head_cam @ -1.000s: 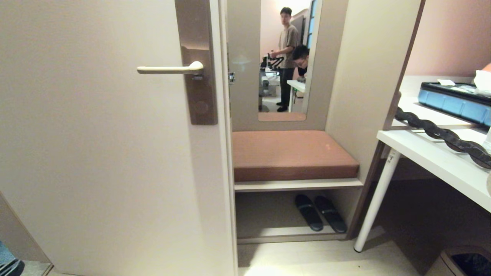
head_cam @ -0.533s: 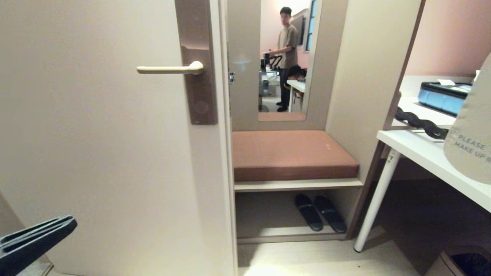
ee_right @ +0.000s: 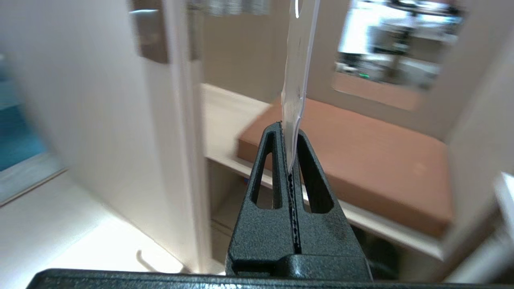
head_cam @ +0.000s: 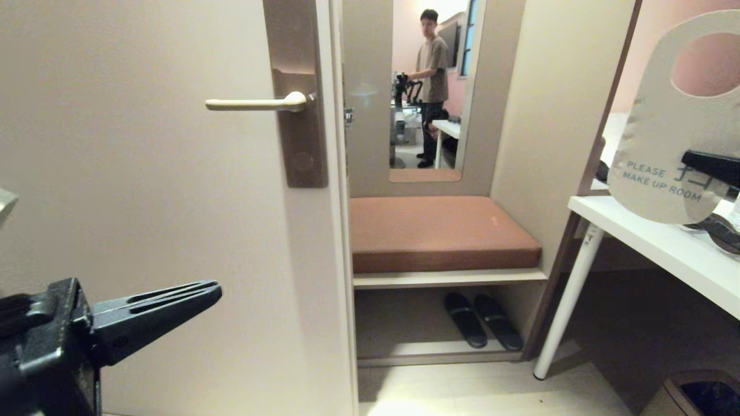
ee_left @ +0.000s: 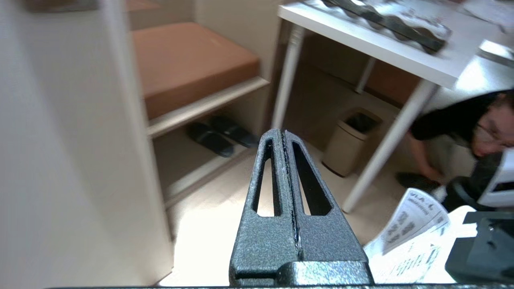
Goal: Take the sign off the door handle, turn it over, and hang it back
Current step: Hand it to the other hand
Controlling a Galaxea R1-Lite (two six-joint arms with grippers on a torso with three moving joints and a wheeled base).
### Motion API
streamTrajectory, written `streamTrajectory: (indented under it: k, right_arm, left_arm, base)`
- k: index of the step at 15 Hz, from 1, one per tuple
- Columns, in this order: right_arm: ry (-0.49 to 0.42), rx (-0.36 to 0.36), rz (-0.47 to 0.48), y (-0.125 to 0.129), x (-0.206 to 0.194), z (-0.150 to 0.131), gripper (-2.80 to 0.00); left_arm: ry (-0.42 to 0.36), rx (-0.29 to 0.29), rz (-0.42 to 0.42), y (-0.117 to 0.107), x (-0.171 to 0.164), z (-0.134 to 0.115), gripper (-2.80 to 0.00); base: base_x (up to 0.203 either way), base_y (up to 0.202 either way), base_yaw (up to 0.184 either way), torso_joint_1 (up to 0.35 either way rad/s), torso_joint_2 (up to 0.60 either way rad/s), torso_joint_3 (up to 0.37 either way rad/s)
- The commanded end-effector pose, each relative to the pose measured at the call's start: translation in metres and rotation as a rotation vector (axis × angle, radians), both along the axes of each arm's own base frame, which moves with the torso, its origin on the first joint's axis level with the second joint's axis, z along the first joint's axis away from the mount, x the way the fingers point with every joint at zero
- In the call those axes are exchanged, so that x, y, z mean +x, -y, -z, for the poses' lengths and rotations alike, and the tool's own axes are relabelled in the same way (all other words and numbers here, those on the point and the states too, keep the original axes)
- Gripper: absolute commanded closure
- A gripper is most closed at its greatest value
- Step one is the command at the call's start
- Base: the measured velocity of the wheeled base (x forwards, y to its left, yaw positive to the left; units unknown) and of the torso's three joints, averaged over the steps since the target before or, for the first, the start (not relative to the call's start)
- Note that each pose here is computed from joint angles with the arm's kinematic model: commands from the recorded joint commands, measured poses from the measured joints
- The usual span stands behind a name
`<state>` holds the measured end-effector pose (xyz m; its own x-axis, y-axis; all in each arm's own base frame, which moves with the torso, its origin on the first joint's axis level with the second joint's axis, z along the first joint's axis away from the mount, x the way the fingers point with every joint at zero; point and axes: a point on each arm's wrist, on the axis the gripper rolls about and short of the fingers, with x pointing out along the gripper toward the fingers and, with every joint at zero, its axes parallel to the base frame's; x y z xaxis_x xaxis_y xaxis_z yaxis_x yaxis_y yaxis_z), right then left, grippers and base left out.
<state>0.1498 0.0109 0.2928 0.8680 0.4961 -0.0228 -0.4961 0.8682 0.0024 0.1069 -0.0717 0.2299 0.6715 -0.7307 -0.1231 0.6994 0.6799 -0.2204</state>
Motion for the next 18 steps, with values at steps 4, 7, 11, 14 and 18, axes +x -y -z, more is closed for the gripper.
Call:
streamTrajectory:
  k: [4,7,11,14,18]
  right_arm:
    - [-0.055,0.008,-0.222,-0.013,0.032,0.001,0.00]
    - [-0.082,0.010,-0.357,-0.033,0.038,0.005,0.00]
    - [-0.057,0.011,-0.492,-0.065,0.060,0.007,0.00]
    - [-0.036,0.012,-0.560,-0.083,0.069,0.005,0.00]
    - [-0.051,0.011,-0.649,-0.098,0.066,0.009,0.00]
  left_arm:
    - [-0.092,-0.043,0.119,0.033,0.043,0.004,0.00]
    - [-0.111,-0.082,0.178,0.048,0.052,-0.005,0.00]
    - [-0.139,-0.078,0.291,0.069,0.064,0.002,0.00]
    - [-0.123,-0.092,0.349,0.085,0.082,0.004,0.00]
    - [-0.078,-0.117,0.390,0.102,0.097,0.007,0.00]
  base:
    - [0.000,0.000,0.000,0.000,0.00,0.000]
    - [0.000,0.000,0.000,0.000,0.00,0.000]
    - [0.000,0.000,0.000,0.000,0.00,0.000]
    - [0.000,0.000,0.000,0.000,0.00,0.000]
    - [0.000,0.000,0.000,0.000,0.00,0.000]
